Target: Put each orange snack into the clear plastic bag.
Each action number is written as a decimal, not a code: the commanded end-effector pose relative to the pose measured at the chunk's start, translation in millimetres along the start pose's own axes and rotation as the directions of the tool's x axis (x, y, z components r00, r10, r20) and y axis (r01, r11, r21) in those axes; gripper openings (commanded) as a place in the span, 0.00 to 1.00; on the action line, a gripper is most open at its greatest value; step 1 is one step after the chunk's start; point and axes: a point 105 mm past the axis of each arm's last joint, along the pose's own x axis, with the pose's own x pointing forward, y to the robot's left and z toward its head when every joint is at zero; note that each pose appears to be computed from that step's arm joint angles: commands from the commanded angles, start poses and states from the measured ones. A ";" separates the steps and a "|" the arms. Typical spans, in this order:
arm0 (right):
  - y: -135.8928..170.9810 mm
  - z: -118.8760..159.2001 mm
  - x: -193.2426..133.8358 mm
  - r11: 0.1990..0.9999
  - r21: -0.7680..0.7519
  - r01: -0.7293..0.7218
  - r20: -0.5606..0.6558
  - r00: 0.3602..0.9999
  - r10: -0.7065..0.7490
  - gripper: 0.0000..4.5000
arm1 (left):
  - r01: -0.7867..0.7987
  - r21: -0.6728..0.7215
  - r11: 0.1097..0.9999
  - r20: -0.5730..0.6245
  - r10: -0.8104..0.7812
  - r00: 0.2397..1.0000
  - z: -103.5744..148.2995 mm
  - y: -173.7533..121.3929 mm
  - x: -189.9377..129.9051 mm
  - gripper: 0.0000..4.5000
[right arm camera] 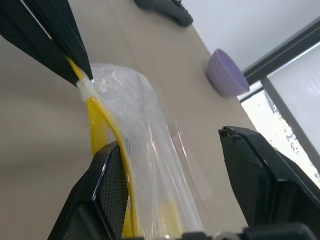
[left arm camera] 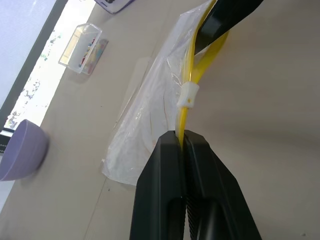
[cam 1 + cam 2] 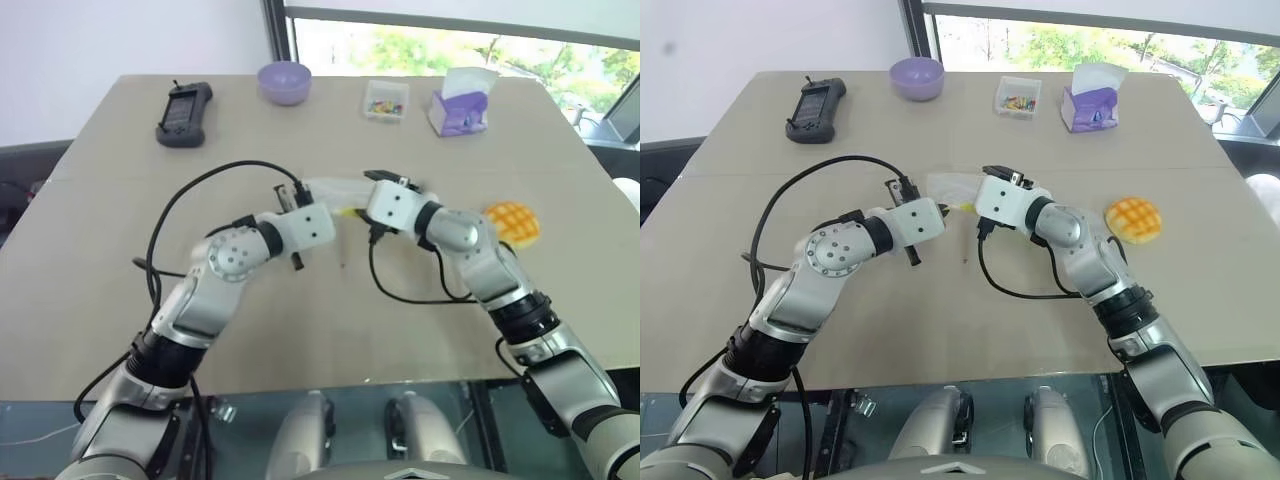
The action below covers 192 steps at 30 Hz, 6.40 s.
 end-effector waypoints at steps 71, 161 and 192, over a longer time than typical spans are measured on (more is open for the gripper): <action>-4.1 0.3 -18.3 0.964 0.263 0.037 0.071 0.996 -0.058 0.01 | -0.108 -0.176 0.979 0.026 0.114 0.993 9.7 20.8 -5.2 0.00; 2.7 -180.0 -181.0 0.352 0.445 0.824 -0.778 0.550 -0.304 0.67 | -0.158 -0.339 0.927 -0.031 0.157 0.987 -5.4 38.6 1.9 0.00; -41.6 -39.0 -107.4 0.617 0.757 0.212 -0.088 0.970 -0.226 0.27 | -0.169 -0.313 0.935 -0.006 0.176 0.984 2.8 32.2 -0.2 0.00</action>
